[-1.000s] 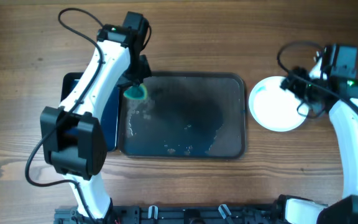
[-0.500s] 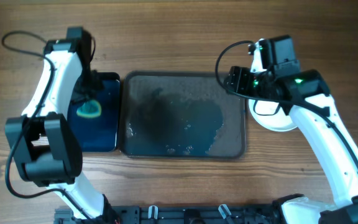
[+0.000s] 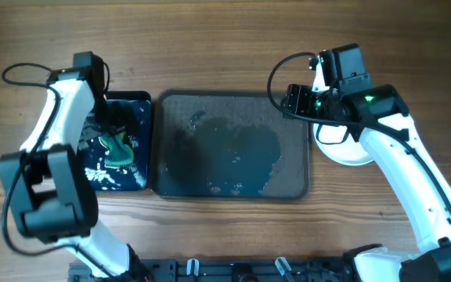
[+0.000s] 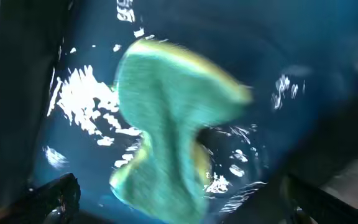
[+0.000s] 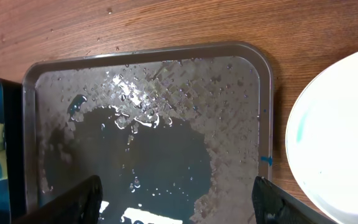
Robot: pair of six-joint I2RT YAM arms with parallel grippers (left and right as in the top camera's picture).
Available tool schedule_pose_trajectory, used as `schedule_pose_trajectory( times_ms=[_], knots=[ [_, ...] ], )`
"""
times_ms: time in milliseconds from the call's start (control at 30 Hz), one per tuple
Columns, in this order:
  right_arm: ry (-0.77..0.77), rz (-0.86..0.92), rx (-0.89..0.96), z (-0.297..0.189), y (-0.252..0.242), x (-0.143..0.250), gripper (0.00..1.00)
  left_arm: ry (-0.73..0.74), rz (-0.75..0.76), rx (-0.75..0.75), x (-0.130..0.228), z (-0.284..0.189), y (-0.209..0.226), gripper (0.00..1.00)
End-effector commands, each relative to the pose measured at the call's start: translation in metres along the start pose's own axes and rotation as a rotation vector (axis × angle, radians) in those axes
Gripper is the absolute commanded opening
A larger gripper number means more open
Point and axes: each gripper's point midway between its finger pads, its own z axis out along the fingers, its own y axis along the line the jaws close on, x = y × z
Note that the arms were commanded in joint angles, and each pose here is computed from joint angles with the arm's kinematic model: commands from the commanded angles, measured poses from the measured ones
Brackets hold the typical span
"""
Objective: Clean dirty plates on tray and stack at the side
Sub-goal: 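Lower the sponge into the blue sponge tray and open the left gripper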
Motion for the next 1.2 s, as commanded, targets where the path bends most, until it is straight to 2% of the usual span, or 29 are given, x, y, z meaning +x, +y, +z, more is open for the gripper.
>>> schedule_pose_trajectory(
  times_ms=[0, 67, 167, 300, 367, 400, 500, 567, 633, 1000, 1167],
  knots=[
    [-0.01, -0.001, 0.012, -0.003, 0.001, -0.004, 0.77, -0.18, 0.06, 0.267, -0.01, -0.081, -0.036, 1.0],
    [-0.027, -0.004, 0.016, -0.011, 0.002, -0.009, 0.77, -0.227, 0.072, 0.336, -0.007, -0.103, -0.043, 1.0],
    [-0.084, -0.044, 0.009, -0.031, 0.009, -0.023, 0.76, -0.27, 0.077, 0.35, -0.005, -0.118, -0.042, 1.0],
    [-0.202, -0.079, -0.035, -0.081, 0.025, -0.042, 0.77, -0.283, 0.078, 0.354, -0.004, -0.123, -0.042, 1.0],
    [-0.253, -0.092, -0.055, -0.11, 0.032, -0.048, 0.86, -0.282, 0.078, 0.353, -0.005, -0.122, -0.042, 1.0],
    [-0.272, -0.094, -0.064, -0.123, 0.035, -0.048, 0.99, -0.282, 0.078, 0.353, -0.005, -0.122, -0.042, 1.0],
    [-0.331, -0.084, -0.109, -0.156, 0.042, -0.046, 1.0, -0.282, 0.078, 0.353, -0.005, -0.122, -0.042, 1.0],
    [-0.353, -0.008, -0.156, -0.17, 0.046, -0.043, 1.0, -0.282, 0.078, 0.353, -0.005, -0.122, -0.042, 1.0],
    [-0.363, 0.087, -0.182, -0.177, 0.047, -0.041, 1.0, -0.282, 0.078, 0.353, -0.005, -0.122, -0.042, 1.0],
    [-0.366, 0.093, -0.08, -0.171, 0.027, -0.039, 1.0, -0.282, 0.078, 0.353, -0.005, -0.122, -0.042, 1.0],
    [-0.363, -0.052, -0.042, -0.165, 0.026, -0.04, 1.0, -0.282, 0.078, 0.353, -0.005, -0.122, -0.042, 1.0]
  ],
)
